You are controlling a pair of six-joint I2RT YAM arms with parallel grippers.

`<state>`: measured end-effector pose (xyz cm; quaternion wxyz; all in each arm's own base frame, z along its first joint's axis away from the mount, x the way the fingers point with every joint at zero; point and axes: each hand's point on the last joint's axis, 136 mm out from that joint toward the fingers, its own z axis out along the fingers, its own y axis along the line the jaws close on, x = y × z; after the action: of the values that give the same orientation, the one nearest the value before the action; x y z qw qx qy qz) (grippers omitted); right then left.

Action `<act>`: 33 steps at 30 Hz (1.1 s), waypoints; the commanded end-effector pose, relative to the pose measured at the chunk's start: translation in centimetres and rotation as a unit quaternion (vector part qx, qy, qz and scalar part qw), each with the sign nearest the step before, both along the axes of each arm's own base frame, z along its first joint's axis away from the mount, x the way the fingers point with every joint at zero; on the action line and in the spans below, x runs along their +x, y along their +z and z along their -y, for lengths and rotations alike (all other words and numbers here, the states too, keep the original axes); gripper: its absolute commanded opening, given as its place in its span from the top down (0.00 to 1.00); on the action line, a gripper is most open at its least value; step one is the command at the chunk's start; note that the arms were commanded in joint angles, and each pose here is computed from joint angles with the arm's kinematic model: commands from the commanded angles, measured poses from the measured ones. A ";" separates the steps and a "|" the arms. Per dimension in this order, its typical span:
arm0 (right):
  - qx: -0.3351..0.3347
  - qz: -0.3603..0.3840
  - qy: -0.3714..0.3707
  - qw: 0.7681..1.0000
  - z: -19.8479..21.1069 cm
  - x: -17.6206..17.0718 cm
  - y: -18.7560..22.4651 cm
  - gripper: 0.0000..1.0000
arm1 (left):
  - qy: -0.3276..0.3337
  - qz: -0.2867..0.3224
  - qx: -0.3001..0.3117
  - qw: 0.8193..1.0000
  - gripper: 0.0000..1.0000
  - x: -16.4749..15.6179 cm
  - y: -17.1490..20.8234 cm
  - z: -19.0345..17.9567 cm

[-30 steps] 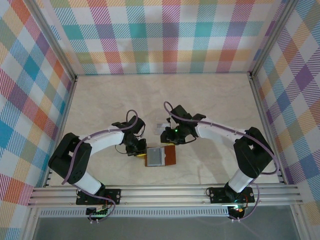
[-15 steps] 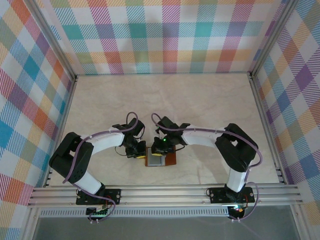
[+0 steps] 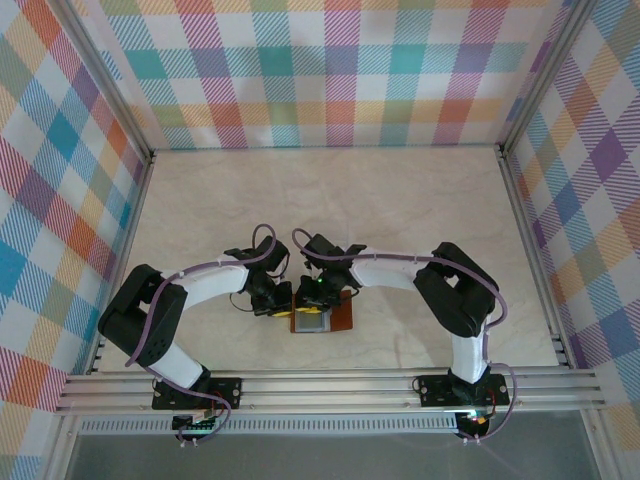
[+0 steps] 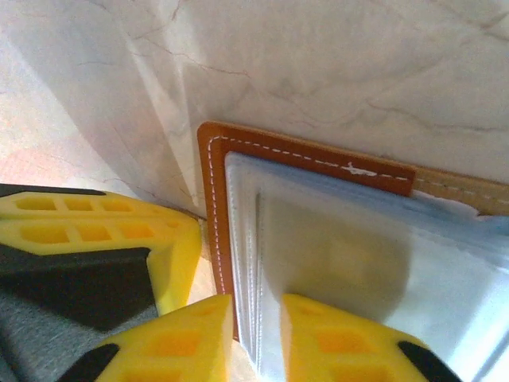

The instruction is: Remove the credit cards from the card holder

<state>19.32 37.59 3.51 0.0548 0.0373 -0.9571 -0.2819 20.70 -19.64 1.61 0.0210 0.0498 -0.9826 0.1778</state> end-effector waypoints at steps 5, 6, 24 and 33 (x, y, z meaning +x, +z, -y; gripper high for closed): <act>-0.091 0.007 0.008 0.996 2.5 -0.7 -0.6 0.66 | -0.002 -0.007 0.018 1.000 0.91 -0.7 -1.0 -1.1; -0.101 0.012 0.010 0.995 2.8 -0.7 -0.5 0.65 | -0.002 -0.005 0.017 1.000 0.90 -0.6 -1.0 -1.0; -0.218 0.057 0.029 0.974 6.2 -0.2 0.7 0.47 | -0.002 -0.002 0.014 1.000 0.90 -0.3 -0.9 -0.8; -0.255 0.069 0.025 0.964 8.1 -0.1 1.2 0.42 | -0.002 0.002 0.012 1.000 0.90 0.0 -0.4 -0.7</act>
<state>19.25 30.46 3.97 0.0110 0.0587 -0.9969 -0.0510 20.71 -19.64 1.60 0.0196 0.0495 -0.9825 0.1786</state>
